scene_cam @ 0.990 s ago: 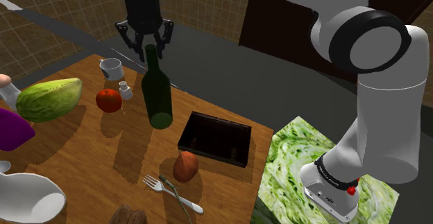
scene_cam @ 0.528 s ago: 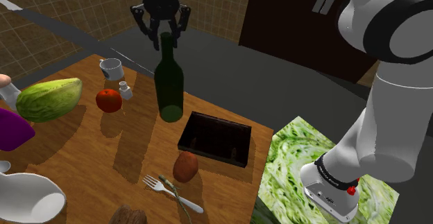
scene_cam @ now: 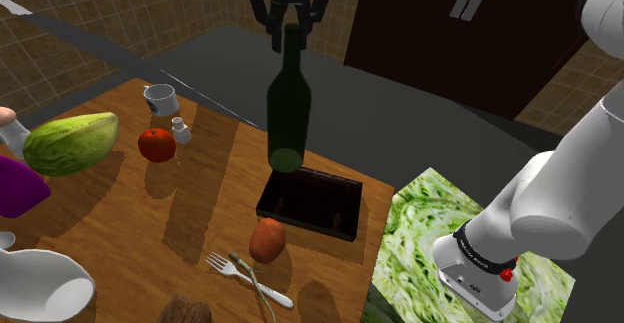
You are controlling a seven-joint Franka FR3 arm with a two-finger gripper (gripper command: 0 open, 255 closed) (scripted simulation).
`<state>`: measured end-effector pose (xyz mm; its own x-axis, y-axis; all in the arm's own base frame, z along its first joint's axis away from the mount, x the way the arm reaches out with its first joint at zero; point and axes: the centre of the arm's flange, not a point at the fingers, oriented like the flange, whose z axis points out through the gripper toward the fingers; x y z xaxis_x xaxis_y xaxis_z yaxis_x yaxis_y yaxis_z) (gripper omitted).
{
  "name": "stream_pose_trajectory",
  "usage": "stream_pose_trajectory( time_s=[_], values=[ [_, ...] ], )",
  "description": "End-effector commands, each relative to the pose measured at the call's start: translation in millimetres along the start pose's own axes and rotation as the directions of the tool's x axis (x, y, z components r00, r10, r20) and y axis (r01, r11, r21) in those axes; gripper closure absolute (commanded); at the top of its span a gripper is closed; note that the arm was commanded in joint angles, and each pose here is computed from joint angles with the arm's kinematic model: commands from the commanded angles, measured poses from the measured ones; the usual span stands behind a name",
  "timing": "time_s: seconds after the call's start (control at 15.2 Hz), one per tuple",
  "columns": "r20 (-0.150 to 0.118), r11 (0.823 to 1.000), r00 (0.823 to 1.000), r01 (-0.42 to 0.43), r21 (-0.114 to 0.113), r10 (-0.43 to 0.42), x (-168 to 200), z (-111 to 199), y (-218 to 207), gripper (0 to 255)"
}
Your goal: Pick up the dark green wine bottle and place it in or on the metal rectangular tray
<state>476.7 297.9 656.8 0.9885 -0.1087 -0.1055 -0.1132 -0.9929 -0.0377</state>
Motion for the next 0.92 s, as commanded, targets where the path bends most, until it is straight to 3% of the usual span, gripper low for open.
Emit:
stream_pose_trajectory(
  time_s=[0.0, 0.4, 0.86],
  values=[
    [0.001, 1.000, 1.000, 0.000, 0.000, 0.000, -13.8, -12.9, 19.0, 255],
    [0.001, 1.000, 1.000, 0.000, 0.000, 0.000, -57.7, -51.5, 76.1, 255],
    [0.001, 1.000, 1.000, 0.000, 0.000, 0.000, -53.8, -14.8, 77.5, 255]
  ],
)
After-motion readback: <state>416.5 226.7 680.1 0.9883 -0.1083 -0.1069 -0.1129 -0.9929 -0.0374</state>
